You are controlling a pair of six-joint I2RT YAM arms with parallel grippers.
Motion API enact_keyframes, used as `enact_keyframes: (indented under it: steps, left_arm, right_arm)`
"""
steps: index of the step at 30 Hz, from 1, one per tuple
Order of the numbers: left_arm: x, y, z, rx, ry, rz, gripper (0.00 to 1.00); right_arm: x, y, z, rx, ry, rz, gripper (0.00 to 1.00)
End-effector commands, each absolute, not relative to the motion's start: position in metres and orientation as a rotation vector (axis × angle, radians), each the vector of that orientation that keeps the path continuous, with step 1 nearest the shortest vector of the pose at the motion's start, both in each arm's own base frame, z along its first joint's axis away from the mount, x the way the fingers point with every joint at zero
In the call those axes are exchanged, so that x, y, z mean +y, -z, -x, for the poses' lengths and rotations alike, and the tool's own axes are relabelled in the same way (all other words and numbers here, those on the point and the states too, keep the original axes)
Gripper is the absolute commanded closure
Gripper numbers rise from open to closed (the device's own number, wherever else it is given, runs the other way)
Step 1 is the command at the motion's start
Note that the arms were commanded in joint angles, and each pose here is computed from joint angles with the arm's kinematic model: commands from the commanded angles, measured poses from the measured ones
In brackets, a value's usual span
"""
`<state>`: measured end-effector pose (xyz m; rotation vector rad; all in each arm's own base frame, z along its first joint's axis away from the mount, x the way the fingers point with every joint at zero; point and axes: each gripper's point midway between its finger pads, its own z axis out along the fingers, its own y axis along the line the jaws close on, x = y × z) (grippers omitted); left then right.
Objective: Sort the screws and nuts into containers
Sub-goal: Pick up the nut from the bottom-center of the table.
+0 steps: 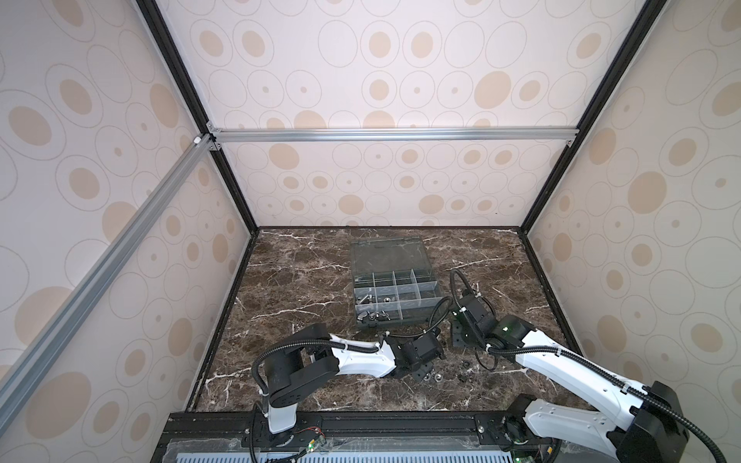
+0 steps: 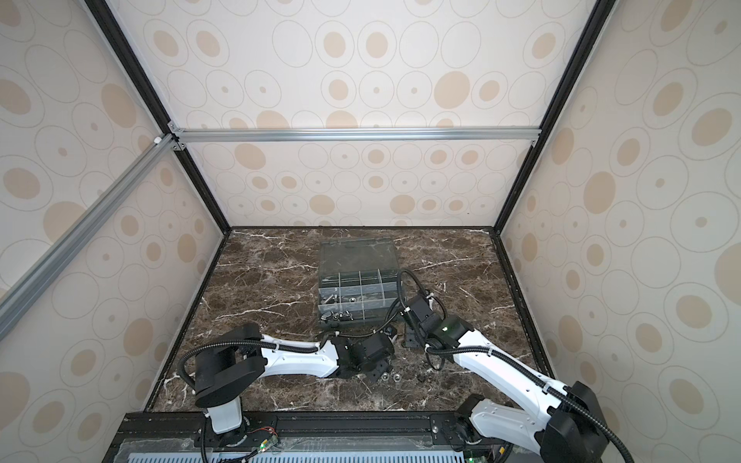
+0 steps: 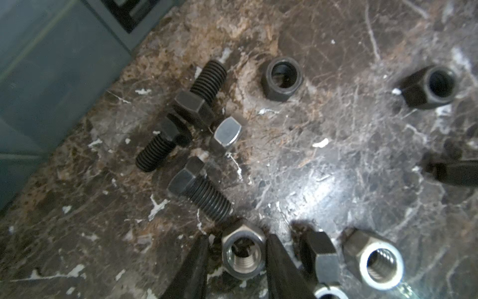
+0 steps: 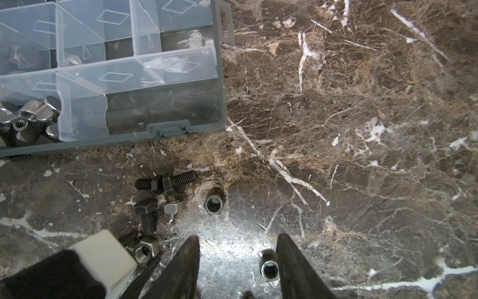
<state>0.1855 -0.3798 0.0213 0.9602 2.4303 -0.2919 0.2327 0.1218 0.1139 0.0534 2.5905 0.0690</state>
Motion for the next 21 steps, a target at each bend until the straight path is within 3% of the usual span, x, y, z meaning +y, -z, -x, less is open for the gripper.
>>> enact_keyframes:
  steps: [1,10,21]
  left_arm:
    - [-0.384,-0.019,-0.188,2.428,0.25,-0.969,0.63]
    - [-0.381,-0.014,-0.188,2.433,0.228,-0.966,0.77]
    - [-0.369,-0.041,-0.188,2.396,0.265,-0.91,0.81]
  right_arm:
    - [0.114,-0.109,-0.228,2.605,-0.051,-0.082,0.49]
    - [0.114,-0.11,-0.227,2.604,-0.051,-0.084,0.49]
    - [0.112,-0.113,-0.228,2.594,-0.051,-0.085,0.49]
